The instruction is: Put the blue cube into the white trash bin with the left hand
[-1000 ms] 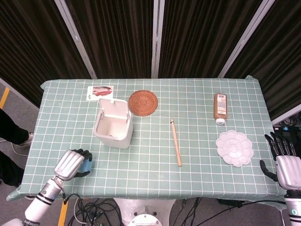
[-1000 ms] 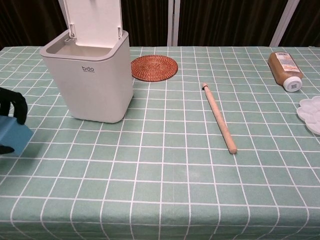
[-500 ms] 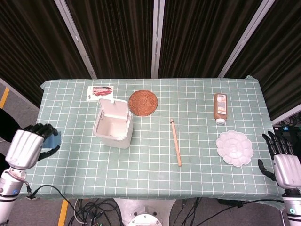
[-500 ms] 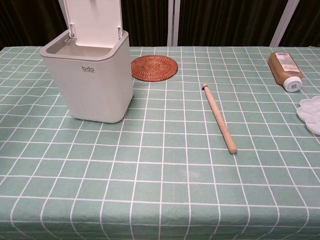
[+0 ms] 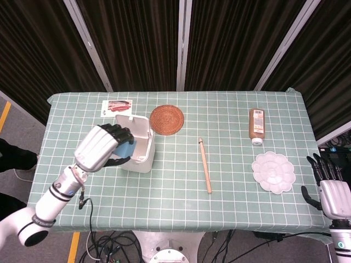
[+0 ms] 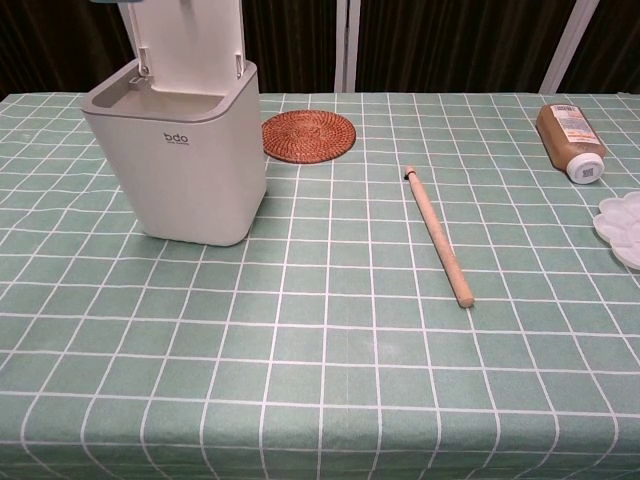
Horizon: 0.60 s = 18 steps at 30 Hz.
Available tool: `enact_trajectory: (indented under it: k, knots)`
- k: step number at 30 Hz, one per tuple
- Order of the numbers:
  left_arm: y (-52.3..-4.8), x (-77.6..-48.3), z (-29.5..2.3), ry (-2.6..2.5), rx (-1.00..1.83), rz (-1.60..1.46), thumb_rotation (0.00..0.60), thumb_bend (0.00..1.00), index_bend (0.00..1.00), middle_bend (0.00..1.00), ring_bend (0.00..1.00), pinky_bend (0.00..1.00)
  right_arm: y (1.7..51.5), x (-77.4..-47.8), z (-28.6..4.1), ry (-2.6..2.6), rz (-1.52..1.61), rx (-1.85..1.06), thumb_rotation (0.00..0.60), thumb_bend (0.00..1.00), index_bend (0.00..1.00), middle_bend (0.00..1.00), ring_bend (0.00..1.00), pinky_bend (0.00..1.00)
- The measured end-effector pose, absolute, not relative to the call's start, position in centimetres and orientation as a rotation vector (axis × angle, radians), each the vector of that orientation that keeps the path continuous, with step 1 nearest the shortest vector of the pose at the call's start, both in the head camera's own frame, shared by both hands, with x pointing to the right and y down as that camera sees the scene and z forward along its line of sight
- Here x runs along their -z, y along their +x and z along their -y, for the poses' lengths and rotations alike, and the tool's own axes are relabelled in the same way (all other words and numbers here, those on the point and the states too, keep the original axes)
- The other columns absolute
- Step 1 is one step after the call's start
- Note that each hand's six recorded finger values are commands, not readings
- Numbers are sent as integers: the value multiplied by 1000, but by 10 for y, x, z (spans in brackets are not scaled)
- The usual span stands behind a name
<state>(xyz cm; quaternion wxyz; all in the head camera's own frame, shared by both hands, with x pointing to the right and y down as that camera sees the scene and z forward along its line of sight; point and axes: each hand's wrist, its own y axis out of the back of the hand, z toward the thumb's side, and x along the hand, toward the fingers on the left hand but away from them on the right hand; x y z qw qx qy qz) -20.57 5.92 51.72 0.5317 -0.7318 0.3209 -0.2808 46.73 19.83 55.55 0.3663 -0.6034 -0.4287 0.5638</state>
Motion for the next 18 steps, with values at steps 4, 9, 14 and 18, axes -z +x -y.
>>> enact_trajectory:
  k: [4,9,14,18]
  knots:
    - [-194,-534,-50,-1765,691,-745,600,213,547,577,524,687,470,-555,-199,-1549,1109,-1451,600,325,0,0,0,0]
    - [-194,-554,-44,-1758,749,-729,600,211,530,565,516,682,475,-557,-201,-1546,1116,-1462,600,326,0,0,0,0]
    - [-197,-564,-48,-1782,777,-722,600,174,420,472,444,661,478,-559,-201,-1546,1119,-1469,600,325,0,0,0,0]
    - [-194,-560,-50,-1772,742,-723,600,77,279,307,265,519,476,-559,-201,-1548,1117,-1466,600,326,0,0,0,0]
